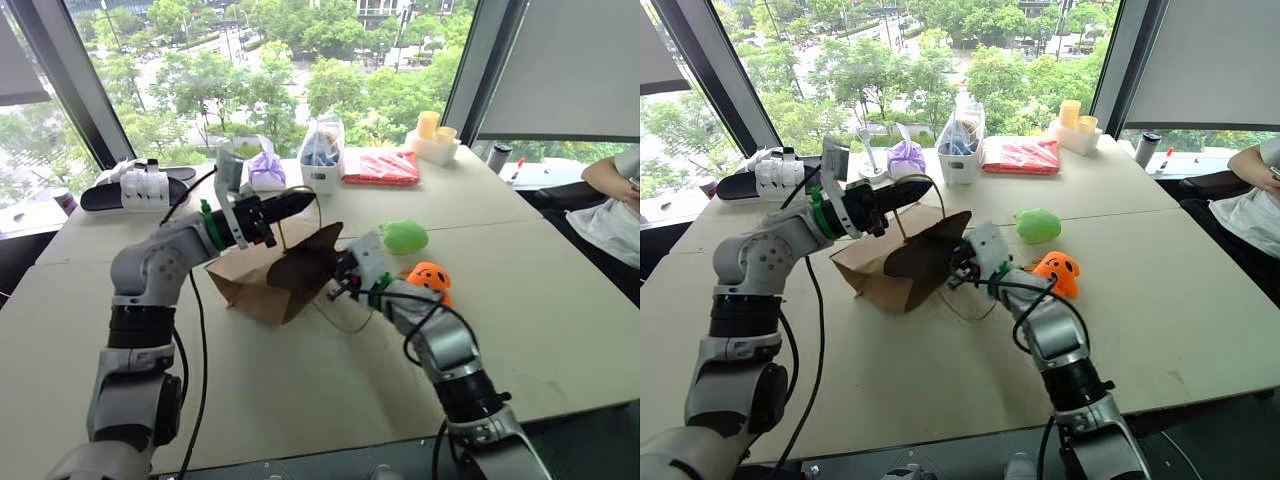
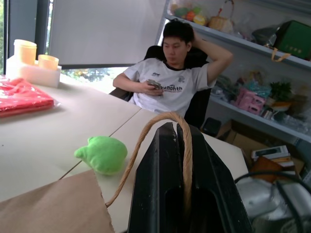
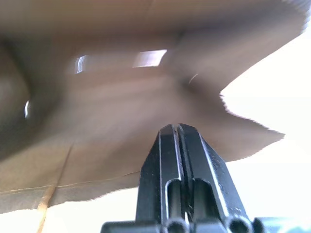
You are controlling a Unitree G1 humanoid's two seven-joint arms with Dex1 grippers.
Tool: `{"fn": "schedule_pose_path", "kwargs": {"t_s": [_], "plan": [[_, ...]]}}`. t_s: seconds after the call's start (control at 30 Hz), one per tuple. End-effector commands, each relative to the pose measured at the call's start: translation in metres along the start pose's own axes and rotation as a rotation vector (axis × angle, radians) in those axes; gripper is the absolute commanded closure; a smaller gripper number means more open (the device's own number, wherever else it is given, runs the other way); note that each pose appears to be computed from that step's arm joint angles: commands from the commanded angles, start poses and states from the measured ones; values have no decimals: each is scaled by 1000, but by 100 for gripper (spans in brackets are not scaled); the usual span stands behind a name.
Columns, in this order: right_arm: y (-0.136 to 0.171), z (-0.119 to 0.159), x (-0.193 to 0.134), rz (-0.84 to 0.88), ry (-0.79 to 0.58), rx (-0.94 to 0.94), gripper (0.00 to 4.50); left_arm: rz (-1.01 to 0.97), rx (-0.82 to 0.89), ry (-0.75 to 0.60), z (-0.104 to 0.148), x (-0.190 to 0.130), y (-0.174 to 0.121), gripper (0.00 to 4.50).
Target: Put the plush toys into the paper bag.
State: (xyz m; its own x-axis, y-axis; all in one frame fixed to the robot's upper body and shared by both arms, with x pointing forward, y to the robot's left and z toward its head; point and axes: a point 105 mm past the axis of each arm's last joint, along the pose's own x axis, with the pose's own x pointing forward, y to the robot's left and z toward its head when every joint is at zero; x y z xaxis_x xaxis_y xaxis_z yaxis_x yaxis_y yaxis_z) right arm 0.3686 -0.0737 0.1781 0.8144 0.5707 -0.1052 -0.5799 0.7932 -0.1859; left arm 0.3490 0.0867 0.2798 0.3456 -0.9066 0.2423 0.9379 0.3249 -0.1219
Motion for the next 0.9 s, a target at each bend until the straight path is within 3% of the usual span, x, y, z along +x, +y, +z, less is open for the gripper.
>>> {"fn": "schedule_pose_path", "kwargs": {"t_s": [0.03, 0.1, 0.17, 0.43, 0.57, 0.7, 0.8, 0.9], "plan": [[-28, 11, -35, -64, -3, 22, 450, -35, 30, -16, 4, 2, -11, 444], [-45, 4, -52, -115, 37, 6, 450, -36, 28, -18, 3, 2, -11, 444], [-60, -1, -66, -160, 62, 2, 396, -36, 26, -21, 4, 2, -11, 450], [-90, -27, -91, -266, 180, -36, 6, -36, 27, -24, 1, 2, -11, 450], [-85, -42, -84, -244, 215, 30, 6, -29, 26, -35, 3, 2, -11, 450], [-85, -76, -77, -234, 312, 58, 6, -26, 26, -40, 2, 2, -12, 450], [-91, -104, -70, -232, 402, -16, 6, -24, 29, -43, 3, 3, -12, 450], [-99, -111, -64, -249, 429, -114, 6, -19, 31, -56, 6, 3, -11, 450]]}}
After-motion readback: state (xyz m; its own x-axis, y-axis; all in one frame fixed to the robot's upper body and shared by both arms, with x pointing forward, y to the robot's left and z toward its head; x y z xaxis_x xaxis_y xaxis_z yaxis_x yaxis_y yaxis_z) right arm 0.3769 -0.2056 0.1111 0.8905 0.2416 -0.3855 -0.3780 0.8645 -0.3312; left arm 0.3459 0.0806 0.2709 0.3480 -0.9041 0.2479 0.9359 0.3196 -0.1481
